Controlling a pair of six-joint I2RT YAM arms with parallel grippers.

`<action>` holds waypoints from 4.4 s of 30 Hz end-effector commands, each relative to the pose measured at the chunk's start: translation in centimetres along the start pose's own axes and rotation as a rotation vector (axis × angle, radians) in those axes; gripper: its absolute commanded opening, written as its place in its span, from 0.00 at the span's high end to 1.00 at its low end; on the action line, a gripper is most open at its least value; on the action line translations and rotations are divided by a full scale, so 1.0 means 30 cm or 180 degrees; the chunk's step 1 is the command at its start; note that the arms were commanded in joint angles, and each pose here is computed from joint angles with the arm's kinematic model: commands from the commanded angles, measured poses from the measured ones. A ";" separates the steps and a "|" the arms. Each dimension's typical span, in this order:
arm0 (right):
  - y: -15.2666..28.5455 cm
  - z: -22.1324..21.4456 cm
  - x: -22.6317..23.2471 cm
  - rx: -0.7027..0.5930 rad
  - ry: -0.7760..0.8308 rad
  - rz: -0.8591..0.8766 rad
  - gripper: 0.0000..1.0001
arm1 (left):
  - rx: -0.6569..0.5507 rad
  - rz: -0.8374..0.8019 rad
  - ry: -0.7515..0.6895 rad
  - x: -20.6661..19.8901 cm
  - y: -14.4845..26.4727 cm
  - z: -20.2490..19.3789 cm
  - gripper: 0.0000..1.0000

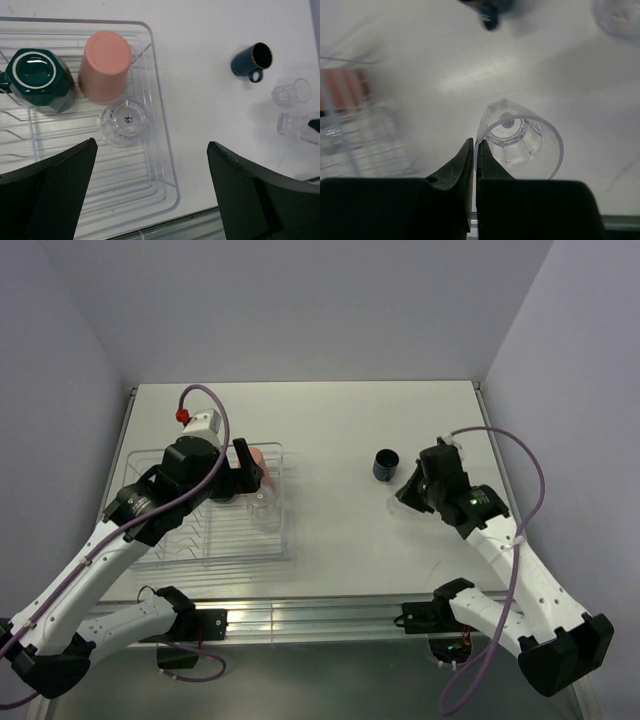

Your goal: Load the cups into the dish rack

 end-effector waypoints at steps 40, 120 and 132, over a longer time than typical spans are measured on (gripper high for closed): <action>0.447 0.164 0.933 0.0956 -0.0129 0.5038 1.00 | -0.0363 -0.2920 0.0242 -0.204 0.080 0.231 0.05; -0.038 0.201 0.639 0.0079 0.0326 0.2147 0.44 | -0.0416 0.1932 0.1692 0.703 -0.039 0.183 1.00; -0.049 0.183 0.614 0.0062 0.0366 0.2103 0.45 | -0.0297 0.2178 0.1785 0.816 -0.122 0.137 1.00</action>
Point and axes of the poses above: each gripper's point midway between its finger pads, its own y axis back along the fingers, its own x axis along the line the jaws close on, z = x × y, the point moved 5 cm from there along y, back along the fingers, and after that the axes turned 2 degrees about y, right-handed, at the moved point
